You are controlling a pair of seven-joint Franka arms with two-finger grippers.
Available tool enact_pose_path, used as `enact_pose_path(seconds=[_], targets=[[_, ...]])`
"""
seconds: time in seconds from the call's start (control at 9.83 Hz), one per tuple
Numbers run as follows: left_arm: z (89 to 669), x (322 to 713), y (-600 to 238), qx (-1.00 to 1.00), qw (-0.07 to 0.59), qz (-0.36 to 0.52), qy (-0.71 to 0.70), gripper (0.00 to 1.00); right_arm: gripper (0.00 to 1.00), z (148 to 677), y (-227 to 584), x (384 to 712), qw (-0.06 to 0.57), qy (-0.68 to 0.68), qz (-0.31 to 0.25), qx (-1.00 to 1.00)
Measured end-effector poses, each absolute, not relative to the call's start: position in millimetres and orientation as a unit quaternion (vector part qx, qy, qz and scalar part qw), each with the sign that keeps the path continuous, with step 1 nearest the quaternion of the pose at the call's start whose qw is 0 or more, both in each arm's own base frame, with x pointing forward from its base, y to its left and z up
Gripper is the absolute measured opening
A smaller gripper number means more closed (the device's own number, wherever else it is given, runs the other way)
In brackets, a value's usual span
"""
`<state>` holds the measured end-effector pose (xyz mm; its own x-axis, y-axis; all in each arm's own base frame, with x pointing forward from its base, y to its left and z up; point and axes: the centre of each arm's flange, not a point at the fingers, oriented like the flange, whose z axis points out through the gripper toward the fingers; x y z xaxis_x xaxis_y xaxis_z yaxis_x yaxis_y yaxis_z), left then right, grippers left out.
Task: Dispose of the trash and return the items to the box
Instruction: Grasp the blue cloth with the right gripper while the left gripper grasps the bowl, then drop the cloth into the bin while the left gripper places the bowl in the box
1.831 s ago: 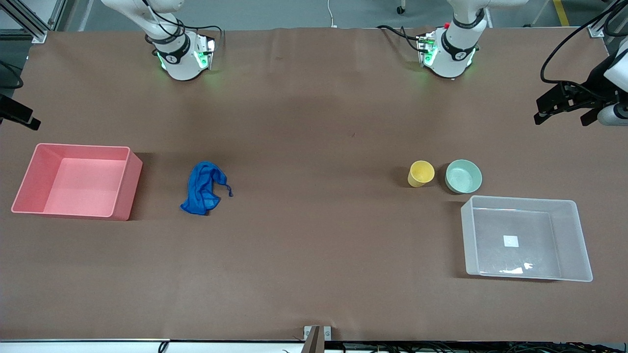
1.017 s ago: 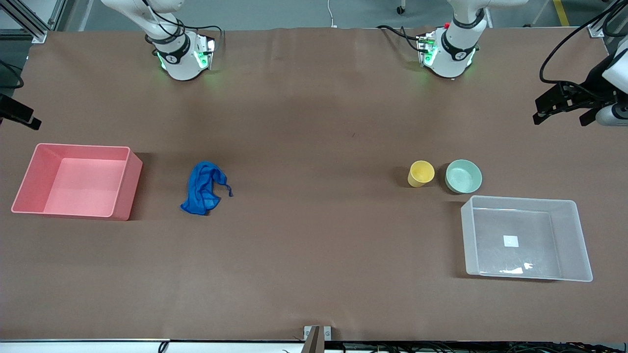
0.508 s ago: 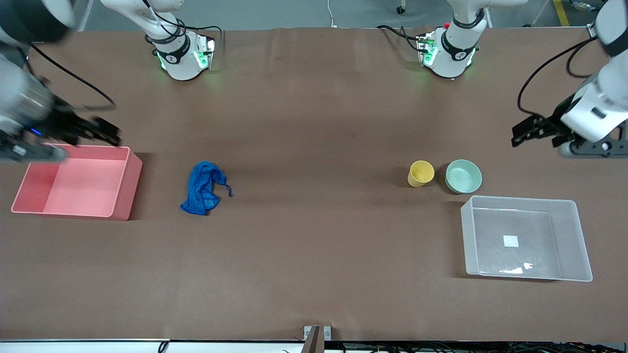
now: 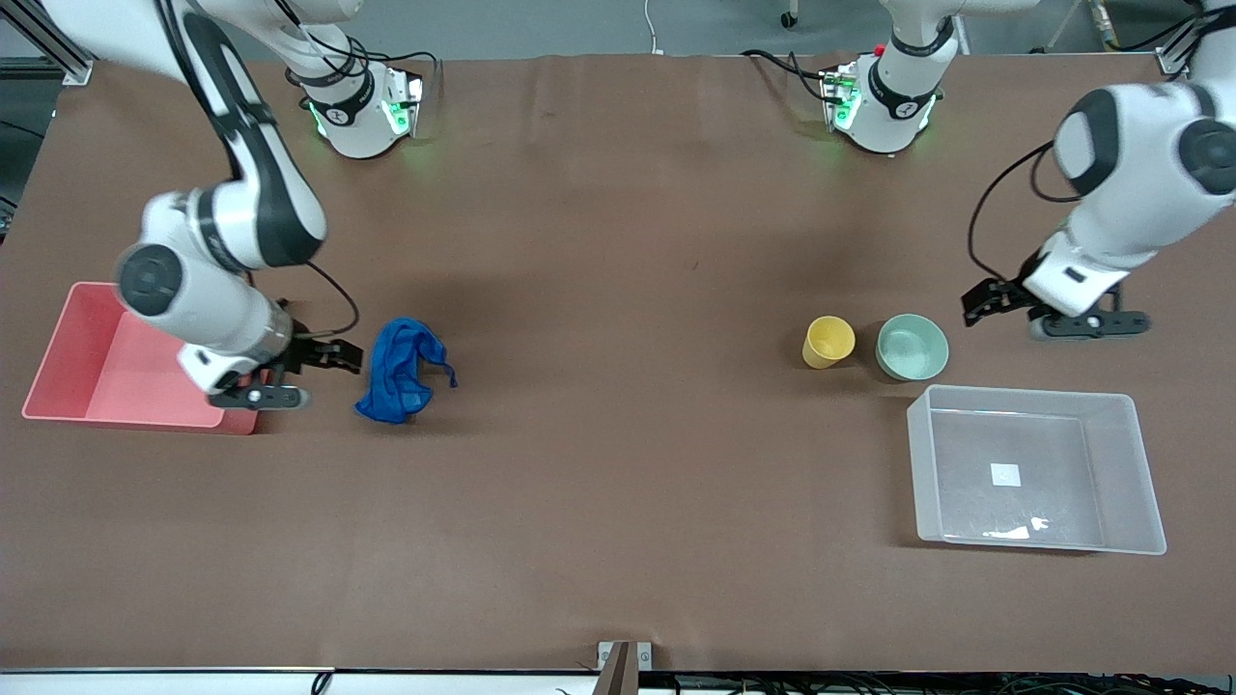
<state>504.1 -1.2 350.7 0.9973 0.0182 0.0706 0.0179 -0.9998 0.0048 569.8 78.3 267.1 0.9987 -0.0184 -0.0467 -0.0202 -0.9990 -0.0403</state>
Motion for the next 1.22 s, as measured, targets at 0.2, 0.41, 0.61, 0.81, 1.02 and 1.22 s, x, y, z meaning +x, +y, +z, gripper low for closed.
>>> enact_pose_path(seconds=[0.2,0.41,0.61,0.81,1.02,1.22], targets=[[298,498,-2,1.000,-0.002,0.026,0.007,0.99,1.00,206,85,564,0.029,0.021,0.026,-0.999],[248,500,-1,1.000,-0.008,0.021,0.006,0.99,1.00,184,102,558,0.031,0.031,0.039,-0.998],[210,500,0,1.000,-0.013,0.020,0.006,0.96,0.97,180,106,556,0.031,0.032,0.043,-0.998],[195,499,1,1.000,-0.015,0.014,0.006,0.67,0.65,179,106,555,0.031,0.033,0.046,-0.998],[194,499,11,1.000,-0.015,0.013,0.016,0.37,0.35,180,101,556,0.029,0.044,0.049,-0.997],[206,505,14,0.999,-0.014,0.028,0.019,0.09,0.18,186,103,558,0.023,0.071,0.074,-0.994]])
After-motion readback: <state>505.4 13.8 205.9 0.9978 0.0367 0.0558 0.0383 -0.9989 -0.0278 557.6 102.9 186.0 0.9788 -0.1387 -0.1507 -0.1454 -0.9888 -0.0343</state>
